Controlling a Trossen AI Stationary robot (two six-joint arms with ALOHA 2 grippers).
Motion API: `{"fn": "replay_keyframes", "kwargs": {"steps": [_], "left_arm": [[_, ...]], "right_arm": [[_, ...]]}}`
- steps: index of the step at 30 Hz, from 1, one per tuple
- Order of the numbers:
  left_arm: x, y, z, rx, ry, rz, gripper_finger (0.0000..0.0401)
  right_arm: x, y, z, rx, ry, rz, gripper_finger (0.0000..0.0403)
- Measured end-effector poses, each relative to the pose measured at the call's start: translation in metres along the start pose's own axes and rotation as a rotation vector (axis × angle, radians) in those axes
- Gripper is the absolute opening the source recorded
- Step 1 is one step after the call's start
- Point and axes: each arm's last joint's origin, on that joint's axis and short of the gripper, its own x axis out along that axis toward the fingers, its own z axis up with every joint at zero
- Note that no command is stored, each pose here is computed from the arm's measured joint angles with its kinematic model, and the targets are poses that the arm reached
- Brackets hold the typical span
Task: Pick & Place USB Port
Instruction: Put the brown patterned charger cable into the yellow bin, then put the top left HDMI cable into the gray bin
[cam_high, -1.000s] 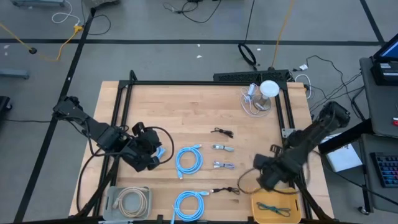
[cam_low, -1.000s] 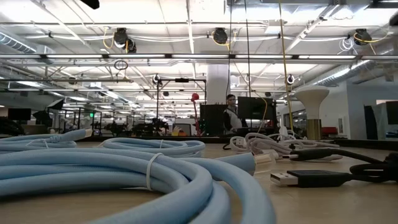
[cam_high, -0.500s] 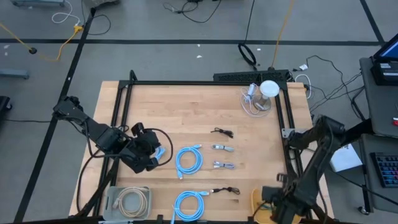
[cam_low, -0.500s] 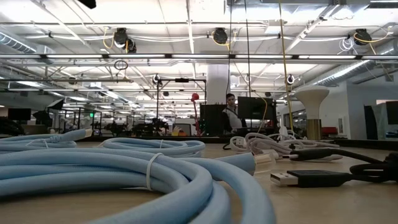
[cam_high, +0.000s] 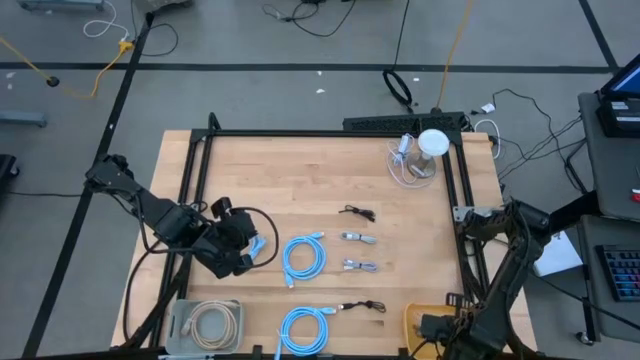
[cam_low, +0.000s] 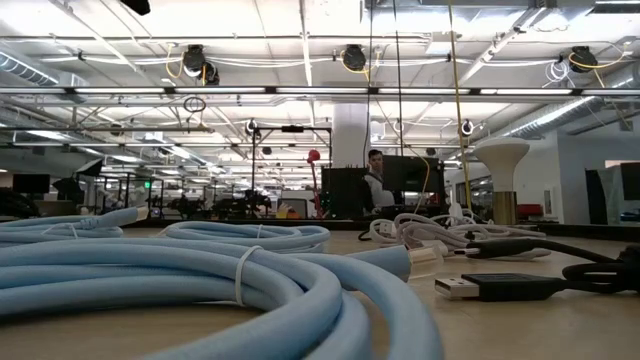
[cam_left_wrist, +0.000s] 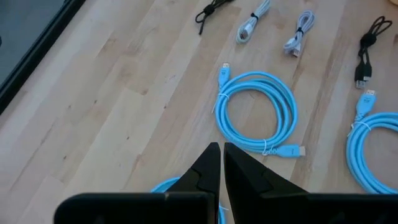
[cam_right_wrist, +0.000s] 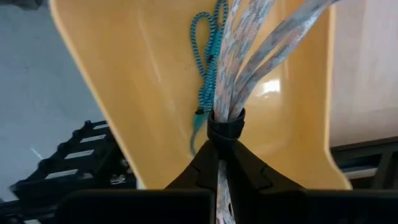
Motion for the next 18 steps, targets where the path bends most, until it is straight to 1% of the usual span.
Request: {"fn": "replay_keyframes", "kwargs": {"steps": [2, 7, 10, 13, 18], "left_arm": [[-0.0004, -0.0004, -0.0006, 0.003, 0.003, -0.003, 0.0023], [-0.0023, -0.0025, -0.0031, 0.016, 0.003, -0.01, 0.0023], [-0.003, -0.0031, -0.0039, 0.02, -0.001, -0.01, 0.0023], [-0.0032, -0.0033, -0.0041, 0.019, -0.003, -0.009, 0.0023], [-0.0044, -0.0046, -0.0055, 0.014, -0.007, -0.013, 0.0023]], "right_arm": [[-0.0007, 0.0002, -0.0002, 0.01, -0.002, 0.006, 0.0019], [-0.0008, -0.0004, 0.0001, 0.059, -0.012, 0.0, 0.0084], [-0.0008, -0.0004, 0.0005, 0.095, -0.026, -0.002, 0.0114], [-0.0008, -0.0007, 0.0005, 0.114, -0.031, -0.005, 0.0129], [-0.0035, -0.0071, 0.0057, 0.16, -0.086, -0.051, 0.0134]]}}
